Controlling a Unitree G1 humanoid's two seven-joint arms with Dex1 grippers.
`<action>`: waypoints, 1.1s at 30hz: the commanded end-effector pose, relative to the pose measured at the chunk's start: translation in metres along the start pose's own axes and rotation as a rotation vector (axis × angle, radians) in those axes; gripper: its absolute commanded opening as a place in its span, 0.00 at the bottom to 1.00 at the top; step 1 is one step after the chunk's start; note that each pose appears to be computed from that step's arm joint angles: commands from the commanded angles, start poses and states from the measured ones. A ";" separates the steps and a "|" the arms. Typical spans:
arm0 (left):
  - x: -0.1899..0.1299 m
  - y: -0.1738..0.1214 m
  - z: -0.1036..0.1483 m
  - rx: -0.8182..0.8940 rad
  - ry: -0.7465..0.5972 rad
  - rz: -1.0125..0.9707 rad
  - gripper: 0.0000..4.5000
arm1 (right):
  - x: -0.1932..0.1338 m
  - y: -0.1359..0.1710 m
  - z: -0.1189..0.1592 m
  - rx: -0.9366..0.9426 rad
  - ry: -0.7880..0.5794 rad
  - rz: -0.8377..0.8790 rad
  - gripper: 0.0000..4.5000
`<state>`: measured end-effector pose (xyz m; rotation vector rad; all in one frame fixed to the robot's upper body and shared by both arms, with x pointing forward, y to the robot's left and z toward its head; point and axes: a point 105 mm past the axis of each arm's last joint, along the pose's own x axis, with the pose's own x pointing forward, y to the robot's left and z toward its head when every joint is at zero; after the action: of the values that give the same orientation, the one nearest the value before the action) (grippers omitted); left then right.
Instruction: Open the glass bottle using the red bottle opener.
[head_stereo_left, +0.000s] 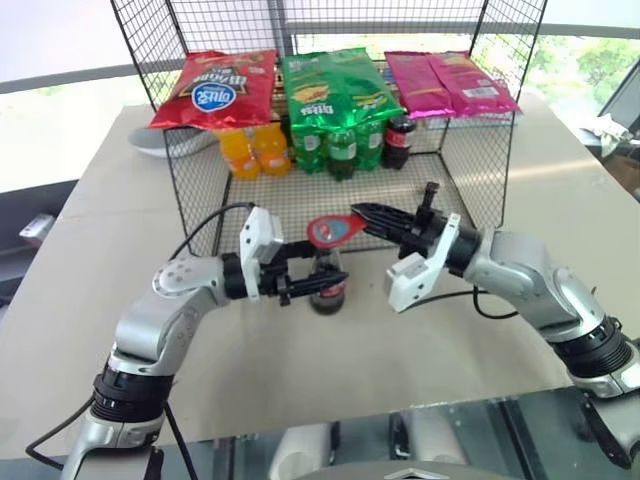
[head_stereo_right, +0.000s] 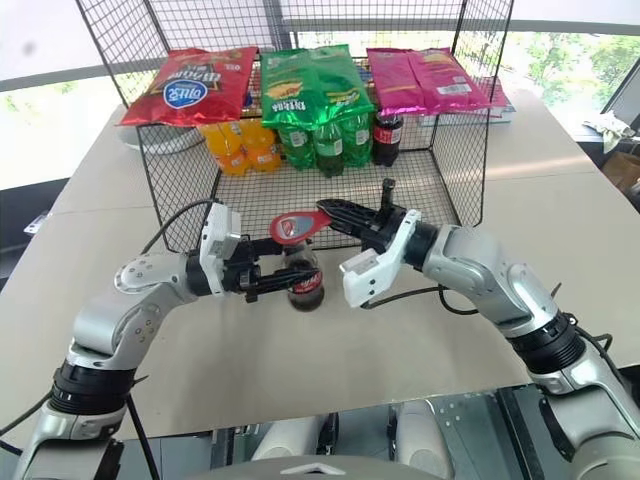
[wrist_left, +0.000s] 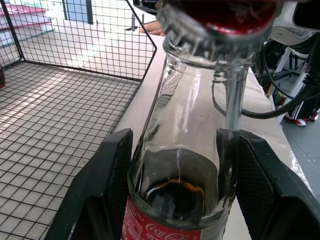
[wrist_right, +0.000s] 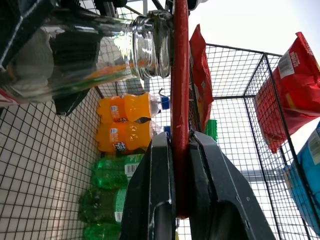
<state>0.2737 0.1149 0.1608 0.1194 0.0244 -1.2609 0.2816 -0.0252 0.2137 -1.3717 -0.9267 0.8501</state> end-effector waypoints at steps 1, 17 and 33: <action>-0.001 0.000 0.002 0.019 -0.011 0.004 0.51 | -0.003 -0.012 -0.007 0.009 0.038 -0.035 0.00; -0.002 -0.004 0.004 0.040 -0.028 0.015 0.51 | -0.048 0.007 -0.029 0.772 0.291 -0.179 0.00; -0.002 -0.011 0.004 0.071 -0.055 0.050 0.51 | -0.080 0.132 -0.018 1.762 0.641 0.040 0.44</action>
<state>0.2648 0.1140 0.1598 0.1221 -0.0460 -1.2184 0.2649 -0.0961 0.0777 -0.0177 0.4388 0.7903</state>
